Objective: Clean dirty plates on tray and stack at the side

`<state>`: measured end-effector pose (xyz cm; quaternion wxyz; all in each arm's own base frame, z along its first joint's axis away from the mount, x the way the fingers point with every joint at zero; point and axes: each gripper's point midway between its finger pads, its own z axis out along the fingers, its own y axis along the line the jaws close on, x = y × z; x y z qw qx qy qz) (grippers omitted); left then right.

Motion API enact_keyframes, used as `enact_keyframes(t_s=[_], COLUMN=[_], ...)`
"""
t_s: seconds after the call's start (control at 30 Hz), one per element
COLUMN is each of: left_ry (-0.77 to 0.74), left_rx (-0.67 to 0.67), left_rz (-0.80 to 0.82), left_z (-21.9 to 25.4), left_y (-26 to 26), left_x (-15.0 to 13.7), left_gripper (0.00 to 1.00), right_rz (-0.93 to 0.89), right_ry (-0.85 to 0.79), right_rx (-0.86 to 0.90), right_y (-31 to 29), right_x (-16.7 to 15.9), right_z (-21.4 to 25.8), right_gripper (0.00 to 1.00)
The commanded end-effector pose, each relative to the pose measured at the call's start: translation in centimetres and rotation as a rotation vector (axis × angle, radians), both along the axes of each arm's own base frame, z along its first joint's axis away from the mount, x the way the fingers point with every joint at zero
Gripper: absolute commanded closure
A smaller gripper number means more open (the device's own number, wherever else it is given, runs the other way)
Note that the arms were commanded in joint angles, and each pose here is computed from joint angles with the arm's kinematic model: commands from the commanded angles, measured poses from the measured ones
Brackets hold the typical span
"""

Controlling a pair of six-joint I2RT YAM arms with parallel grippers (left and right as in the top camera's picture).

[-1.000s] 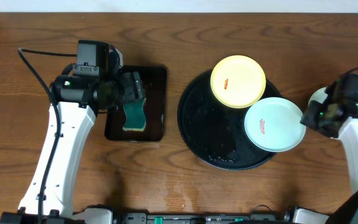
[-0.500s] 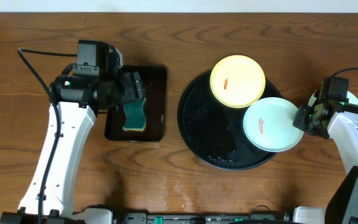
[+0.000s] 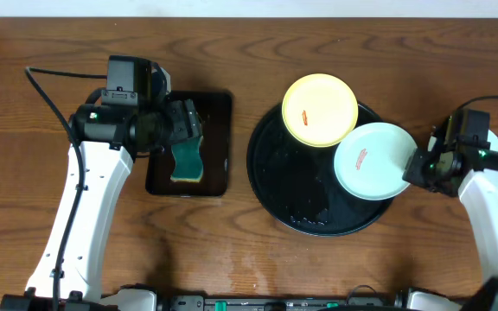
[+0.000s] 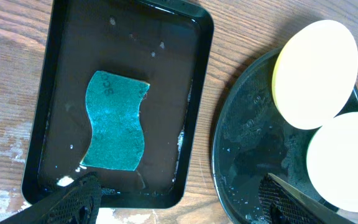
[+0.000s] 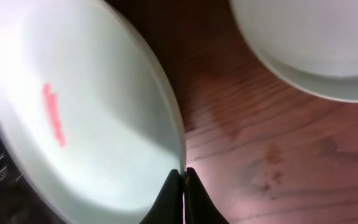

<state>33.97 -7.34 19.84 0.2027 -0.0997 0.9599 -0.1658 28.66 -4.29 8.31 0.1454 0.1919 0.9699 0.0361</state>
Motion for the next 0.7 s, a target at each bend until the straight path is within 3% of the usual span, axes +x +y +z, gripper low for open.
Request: enact_keyframes(t_s=[0.0, 0.27, 0.47, 0.67], left_ry=[-0.019, -0.019, -0.019, -0.019], left_rx=[-0.007, -0.007, -0.007, -0.007], left_rz=[-0.01, -0.01, -0.01, -0.01], left_z=[0.8, 0.8, 0.8, 0.8], left_y=[-0.2, -0.2, -0.2, -0.2], left_x=[0.2, 0.2, 0.2, 0.2], left_gripper=[0.18, 0.18, 0.18, 0.18], right_rz=[0.034, 0.076, 0.027, 0.184], right_ry=[-0.013, 0.009, 0.079, 0.138], right_rx=[-0.015, 0.03, 0.033, 0.225], right_y=[0.3, 1.3, 1.2, 6.0], right_x=[0.0, -0.2, -2.1, -4.7], right_z=[0.4, -0.3, -2.0, -3.4], right_gripper=[0.97, 0.99, 0.99, 0.99])
